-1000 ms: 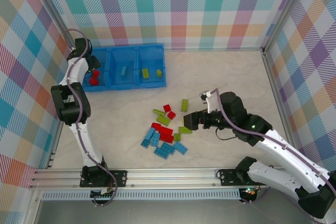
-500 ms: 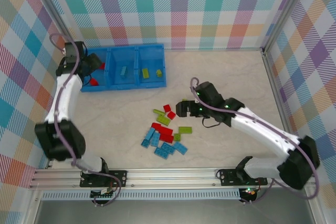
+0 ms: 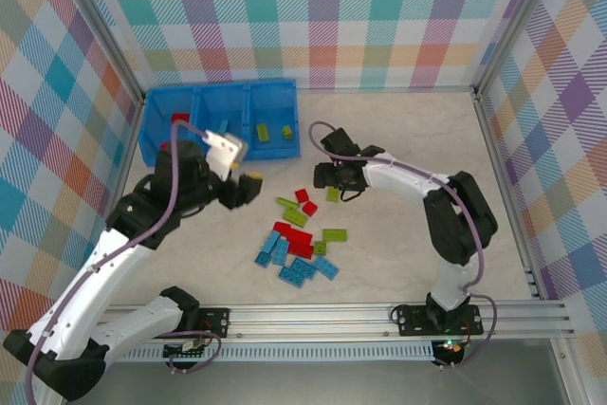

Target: Sort the legos into containers by color

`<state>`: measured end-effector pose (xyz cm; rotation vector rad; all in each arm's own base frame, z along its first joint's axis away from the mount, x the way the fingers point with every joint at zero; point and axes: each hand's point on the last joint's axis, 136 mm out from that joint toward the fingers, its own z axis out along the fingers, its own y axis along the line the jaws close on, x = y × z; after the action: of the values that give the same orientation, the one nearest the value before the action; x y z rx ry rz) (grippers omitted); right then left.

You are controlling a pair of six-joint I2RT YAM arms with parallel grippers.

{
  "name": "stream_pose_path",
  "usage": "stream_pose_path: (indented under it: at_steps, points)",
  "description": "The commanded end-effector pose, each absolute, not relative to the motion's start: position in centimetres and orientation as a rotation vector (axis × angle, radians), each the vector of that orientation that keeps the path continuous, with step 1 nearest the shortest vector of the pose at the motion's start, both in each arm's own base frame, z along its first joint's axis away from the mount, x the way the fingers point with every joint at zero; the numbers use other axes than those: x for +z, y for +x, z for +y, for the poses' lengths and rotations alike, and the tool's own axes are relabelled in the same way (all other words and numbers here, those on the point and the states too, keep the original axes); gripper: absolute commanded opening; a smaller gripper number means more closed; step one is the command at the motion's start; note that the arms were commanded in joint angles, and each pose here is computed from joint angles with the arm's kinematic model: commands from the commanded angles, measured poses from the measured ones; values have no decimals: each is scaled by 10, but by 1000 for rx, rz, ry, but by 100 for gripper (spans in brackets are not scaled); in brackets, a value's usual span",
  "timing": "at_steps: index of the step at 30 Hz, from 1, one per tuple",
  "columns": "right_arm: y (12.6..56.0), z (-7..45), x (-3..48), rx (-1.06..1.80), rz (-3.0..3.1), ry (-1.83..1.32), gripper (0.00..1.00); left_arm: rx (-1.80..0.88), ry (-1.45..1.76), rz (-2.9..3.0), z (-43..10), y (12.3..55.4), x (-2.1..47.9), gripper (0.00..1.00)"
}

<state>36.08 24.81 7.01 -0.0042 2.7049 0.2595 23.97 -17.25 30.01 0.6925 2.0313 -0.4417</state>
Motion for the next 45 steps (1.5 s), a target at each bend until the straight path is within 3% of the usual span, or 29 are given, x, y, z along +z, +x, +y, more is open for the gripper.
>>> stream_pose_path:
  at_steps: [1, 11, 15, 20, 24, 29, 39, 45]
  points:
    - [378, 257, 60, 288, 2707, 33, 78, -465, 929, 2039, -182, 210, 264, 72]
    - [374, 247, 39, 264, 2737, 72, 39, -516, 1117, 2019, -193, 188, 231, 96]
    - [377, 248, 81, 353, 2623, 11, 27, -358, 1025, 2047, -175, 206, 232, 100]
    - [382, 282, 169, 569, 2380, -205, 19, -81, 717, 2070, -126, 235, 244, 100]
    - [387, 330, 221, 637, 2157, -435, 20, 4, 494, 2048, -91, 242, 256, 100]
    - [420, 379, 239, 597, 2010, -558, 22, -46, 386, 2016, -77, 237, 265, 100]
    - [508, 425, 185, 312, 2019, -604, 21, -23, 380, 2051, -72, 238, 256, 100]
    - [516, 437, 155, 300, 2102, -644, 35, -11, 387, 2062, -71, 238, 252, 100]
